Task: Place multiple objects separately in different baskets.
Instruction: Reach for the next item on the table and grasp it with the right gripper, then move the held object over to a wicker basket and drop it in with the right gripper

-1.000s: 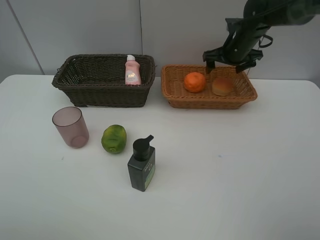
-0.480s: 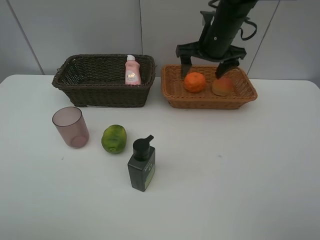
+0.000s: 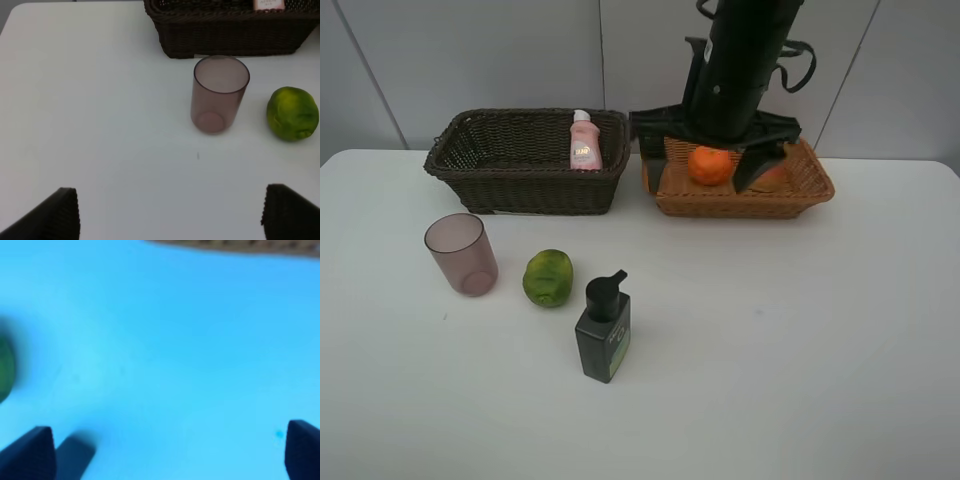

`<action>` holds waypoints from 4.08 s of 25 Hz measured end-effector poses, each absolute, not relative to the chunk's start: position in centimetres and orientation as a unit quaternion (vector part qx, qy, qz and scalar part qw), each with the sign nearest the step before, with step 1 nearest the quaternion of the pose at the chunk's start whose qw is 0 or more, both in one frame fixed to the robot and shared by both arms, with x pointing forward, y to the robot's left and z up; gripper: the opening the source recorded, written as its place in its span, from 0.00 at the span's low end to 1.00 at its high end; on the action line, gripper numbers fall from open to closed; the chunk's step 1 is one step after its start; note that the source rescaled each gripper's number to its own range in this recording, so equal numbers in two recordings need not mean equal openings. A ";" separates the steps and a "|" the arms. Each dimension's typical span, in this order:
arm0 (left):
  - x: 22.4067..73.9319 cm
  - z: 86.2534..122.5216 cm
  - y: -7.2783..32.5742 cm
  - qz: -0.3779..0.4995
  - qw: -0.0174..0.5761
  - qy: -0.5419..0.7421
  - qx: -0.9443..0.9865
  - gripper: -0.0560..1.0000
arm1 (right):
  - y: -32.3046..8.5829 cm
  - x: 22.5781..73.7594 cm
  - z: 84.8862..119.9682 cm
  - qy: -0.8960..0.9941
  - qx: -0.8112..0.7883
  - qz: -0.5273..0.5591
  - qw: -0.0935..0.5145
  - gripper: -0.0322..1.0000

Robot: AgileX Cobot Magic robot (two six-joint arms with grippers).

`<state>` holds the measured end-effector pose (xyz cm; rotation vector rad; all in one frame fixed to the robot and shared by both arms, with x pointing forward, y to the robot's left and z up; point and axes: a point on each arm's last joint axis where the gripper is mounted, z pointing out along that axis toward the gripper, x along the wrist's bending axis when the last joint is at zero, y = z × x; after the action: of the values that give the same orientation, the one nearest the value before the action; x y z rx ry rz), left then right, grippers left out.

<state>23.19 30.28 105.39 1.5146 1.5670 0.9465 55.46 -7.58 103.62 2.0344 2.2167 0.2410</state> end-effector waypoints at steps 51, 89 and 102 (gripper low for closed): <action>23.2 105.4 30.3 0.370 0.374 0.612 0.591 0.95 | 3.3 46.9 93.6 0.652 0.754 0.050 0.068 0.79; 23.2 105.4 30.3 0.370 0.374 0.612 0.591 0.95 | 0.7 49.2 104.0 0.863 0.487 0.104 0.091 0.11; 23.2 105.4 30.3 0.370 0.374 0.612 0.591 0.95 | 0.2 57.5 108.4 0.835 0.424 0.304 0.176 0.11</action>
<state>23.19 30.28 105.39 1.5146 1.5670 0.9465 57.47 0.20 108.45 1.2002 2.3628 0.8619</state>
